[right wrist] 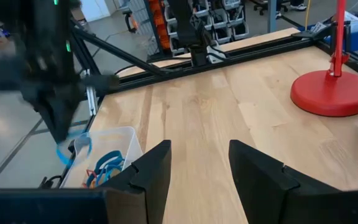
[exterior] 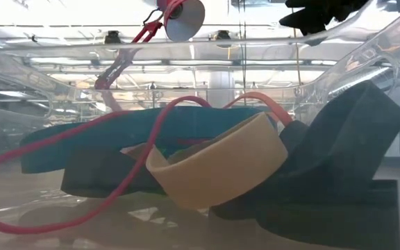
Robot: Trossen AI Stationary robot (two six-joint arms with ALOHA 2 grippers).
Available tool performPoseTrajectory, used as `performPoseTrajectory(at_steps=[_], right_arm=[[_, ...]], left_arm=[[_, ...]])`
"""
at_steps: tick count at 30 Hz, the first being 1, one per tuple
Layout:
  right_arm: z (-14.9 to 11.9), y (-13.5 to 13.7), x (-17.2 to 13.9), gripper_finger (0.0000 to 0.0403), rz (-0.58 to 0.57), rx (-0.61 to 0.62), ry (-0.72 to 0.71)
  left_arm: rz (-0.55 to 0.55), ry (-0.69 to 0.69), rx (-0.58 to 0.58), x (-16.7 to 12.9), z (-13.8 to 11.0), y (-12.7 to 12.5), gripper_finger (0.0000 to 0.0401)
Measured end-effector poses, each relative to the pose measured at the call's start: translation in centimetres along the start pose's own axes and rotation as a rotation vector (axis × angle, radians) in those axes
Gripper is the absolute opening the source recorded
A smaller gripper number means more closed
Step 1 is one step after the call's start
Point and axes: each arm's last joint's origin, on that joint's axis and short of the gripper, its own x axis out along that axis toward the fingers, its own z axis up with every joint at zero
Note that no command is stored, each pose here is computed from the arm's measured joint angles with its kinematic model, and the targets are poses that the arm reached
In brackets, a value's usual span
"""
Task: Pick and place rubber bands into bin
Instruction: Put the blue rubber band into the transparent bin
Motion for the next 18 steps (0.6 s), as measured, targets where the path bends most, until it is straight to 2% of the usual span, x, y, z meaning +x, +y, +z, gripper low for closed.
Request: performPoseTrajectory(at_steps=[8,11,18], right_arm=[[-0.1,0.0,0.0,0.0155,-0.002,-0.001,0.007],[-0.2,-0.1,0.0,0.0155,-0.009,-0.002,0.023],[-0.6,-0.2,0.0,0.0155,-0.023,-0.007,0.066]], left_arm=[[0.037,0.219,-0.168,5.6,-2.3,0.6,0.0000],[0.061,0.281,-0.200,6.7,-3.0,0.8,0.0000],[0.066,0.291,-0.230,7.6,-3.3,0.9,0.0004]])
